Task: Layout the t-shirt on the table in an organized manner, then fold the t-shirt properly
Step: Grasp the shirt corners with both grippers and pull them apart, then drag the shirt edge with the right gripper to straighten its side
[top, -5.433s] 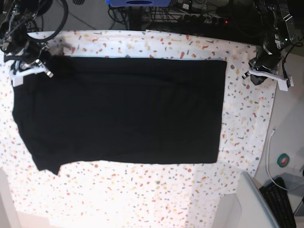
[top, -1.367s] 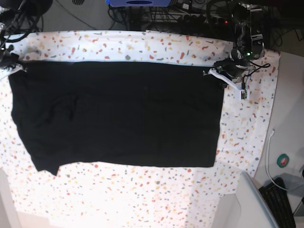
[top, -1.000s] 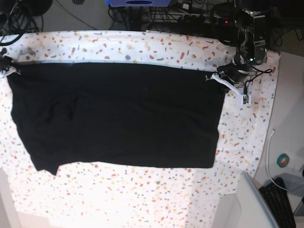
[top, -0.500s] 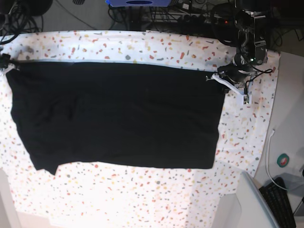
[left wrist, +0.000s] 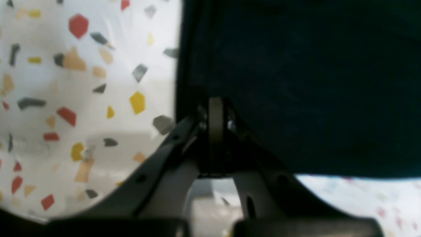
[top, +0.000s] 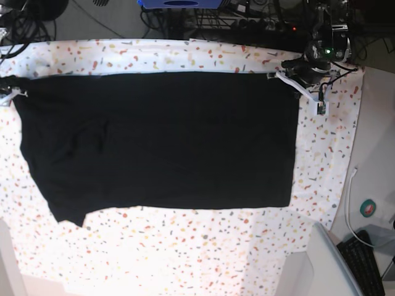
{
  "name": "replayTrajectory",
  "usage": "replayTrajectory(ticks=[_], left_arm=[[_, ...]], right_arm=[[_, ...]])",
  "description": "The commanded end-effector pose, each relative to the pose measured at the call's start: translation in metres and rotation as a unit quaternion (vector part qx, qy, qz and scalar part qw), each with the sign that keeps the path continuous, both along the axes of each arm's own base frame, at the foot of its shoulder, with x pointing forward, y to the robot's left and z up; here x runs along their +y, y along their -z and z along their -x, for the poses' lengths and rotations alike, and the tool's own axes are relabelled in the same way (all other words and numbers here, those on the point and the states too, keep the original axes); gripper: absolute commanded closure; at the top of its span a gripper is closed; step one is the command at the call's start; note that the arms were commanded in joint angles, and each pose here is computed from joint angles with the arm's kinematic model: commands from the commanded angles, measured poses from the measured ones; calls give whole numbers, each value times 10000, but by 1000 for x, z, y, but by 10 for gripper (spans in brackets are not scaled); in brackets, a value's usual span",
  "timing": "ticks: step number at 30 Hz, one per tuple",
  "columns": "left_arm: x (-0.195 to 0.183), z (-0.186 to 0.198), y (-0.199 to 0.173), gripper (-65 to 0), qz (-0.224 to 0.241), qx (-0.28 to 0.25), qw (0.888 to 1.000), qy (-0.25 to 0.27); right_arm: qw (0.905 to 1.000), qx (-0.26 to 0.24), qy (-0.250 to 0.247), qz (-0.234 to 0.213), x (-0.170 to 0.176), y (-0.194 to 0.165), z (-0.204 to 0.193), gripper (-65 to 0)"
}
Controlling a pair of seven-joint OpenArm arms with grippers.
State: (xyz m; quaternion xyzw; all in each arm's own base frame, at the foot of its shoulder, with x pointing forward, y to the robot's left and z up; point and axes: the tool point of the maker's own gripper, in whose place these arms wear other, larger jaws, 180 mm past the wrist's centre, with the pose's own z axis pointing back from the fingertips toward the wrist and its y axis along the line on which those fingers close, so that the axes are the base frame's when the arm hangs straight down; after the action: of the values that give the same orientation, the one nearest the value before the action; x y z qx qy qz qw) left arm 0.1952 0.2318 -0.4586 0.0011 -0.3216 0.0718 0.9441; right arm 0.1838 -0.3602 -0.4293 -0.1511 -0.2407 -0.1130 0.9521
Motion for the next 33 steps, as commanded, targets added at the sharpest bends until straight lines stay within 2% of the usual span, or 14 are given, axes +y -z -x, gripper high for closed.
replayTrajectory(ticks=[1, 3, 8, 10, 11, 12, 13, 14, 20, 24, 33], left_arm=[[9, -5, -14, 0, -102, -236, 9996, -147], [18, -7, -26, 0, -158, -406, 9985, -322], [25, -12, -27, 0, -155, -470, 9977, -472], [19, -17, -23, 0, -30, -479, 9974, -539], [16, -19, -21, 0, 18, -486, 9972, -561], [14, -21, -19, 0, 60, -478, 9971, -581], [12, -22, -17, 0, 98, -471, 9970, -606], [8, -23, -13, 0, 140, -434, 9973, -578], [-12, -15, 18, 0, 264, -3, 9991, -332], [-2, -7, 38, 0, 251, 296, 9983, -437], [19, -2, 38, 0, 21, 414, 9985, -357]], right_arm=[[9995, -230, -65, 208, -5, -17, -9, -228], [9994, -321, -91, 133, 7, -18, -10, -230], [9994, -314, -98, -139, 29, -4, -8, -230], [9986, -310, -352, -242, 45, -1, -17, -224], [9979, -311, -501, -278, 50, -1, -21, -200], [9969, -291, -649, -335, 57, 1, -23, -149], [9959, -295, -767, -379, 61, 2, -27, -89], [9955, -294, -793, -426, 62, 3, -30, 0], [9942, 103, -612, -874, 66, 42, -28, 0], [9932, 361, -538, -967, 63, 57, -13, 0], [9911, 764, -506, -969, 63, 70, 28, 0]])
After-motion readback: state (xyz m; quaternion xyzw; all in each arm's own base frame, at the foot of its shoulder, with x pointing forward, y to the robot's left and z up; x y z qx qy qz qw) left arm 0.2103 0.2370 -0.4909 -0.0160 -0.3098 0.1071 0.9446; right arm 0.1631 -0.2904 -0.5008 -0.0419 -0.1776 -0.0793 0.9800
